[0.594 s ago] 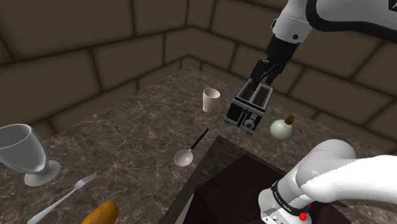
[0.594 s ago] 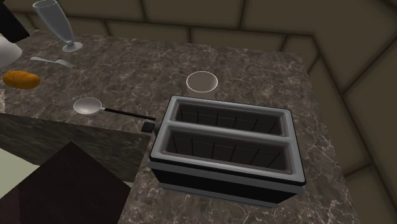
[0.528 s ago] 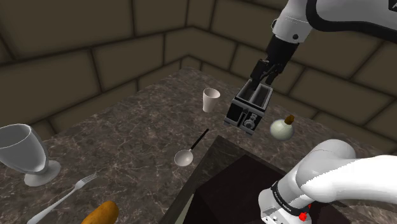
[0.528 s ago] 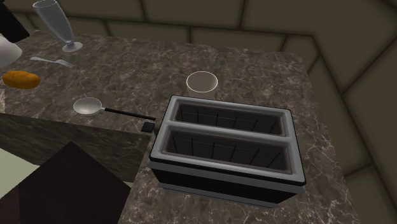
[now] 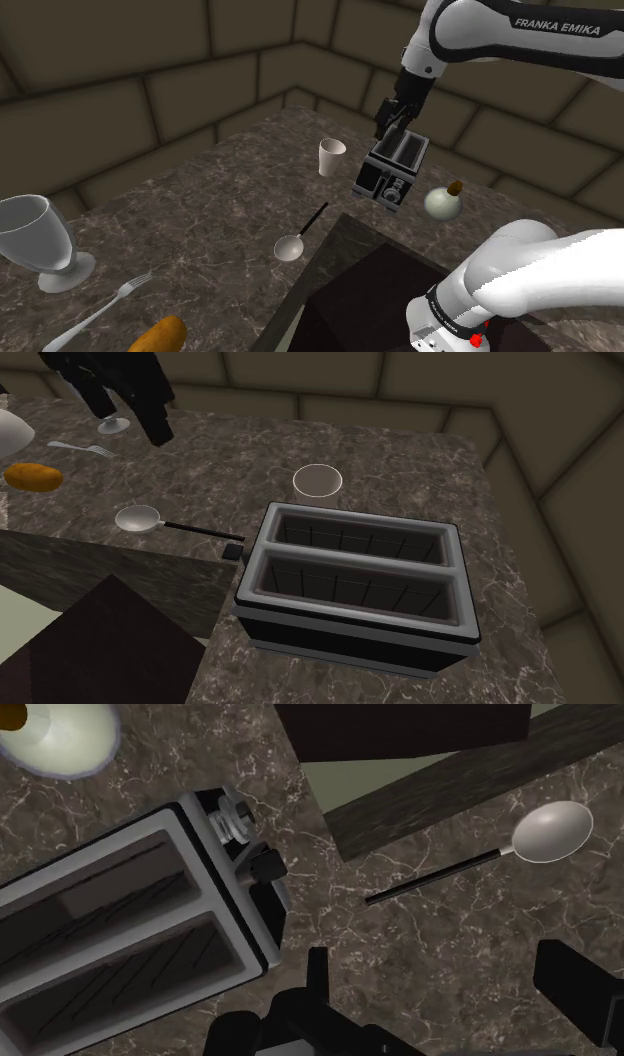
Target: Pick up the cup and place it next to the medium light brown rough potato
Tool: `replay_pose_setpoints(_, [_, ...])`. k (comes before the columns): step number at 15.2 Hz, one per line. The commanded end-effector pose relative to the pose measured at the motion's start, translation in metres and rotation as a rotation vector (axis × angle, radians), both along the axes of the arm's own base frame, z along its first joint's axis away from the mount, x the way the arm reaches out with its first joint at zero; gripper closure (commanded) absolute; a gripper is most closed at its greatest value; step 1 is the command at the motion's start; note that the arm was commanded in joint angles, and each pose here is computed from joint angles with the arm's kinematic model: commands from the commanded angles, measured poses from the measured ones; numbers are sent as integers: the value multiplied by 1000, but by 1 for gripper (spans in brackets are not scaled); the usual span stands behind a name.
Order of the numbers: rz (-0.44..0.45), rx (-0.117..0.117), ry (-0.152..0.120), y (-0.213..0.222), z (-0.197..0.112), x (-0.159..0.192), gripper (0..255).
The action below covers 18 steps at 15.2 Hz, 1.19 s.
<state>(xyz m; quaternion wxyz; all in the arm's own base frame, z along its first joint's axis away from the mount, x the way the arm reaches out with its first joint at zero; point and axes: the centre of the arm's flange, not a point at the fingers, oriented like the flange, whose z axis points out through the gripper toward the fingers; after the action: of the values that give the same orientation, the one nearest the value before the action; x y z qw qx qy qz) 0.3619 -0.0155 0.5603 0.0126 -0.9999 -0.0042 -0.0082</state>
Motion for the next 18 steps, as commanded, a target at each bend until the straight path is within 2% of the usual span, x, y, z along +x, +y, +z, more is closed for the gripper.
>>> replay_pose_setpoints(1, [4, 8, 3, -14, -15, 18, 0])
replay_pose_setpoints(18, [35, 81, 38, -115, -145, 184, 0])
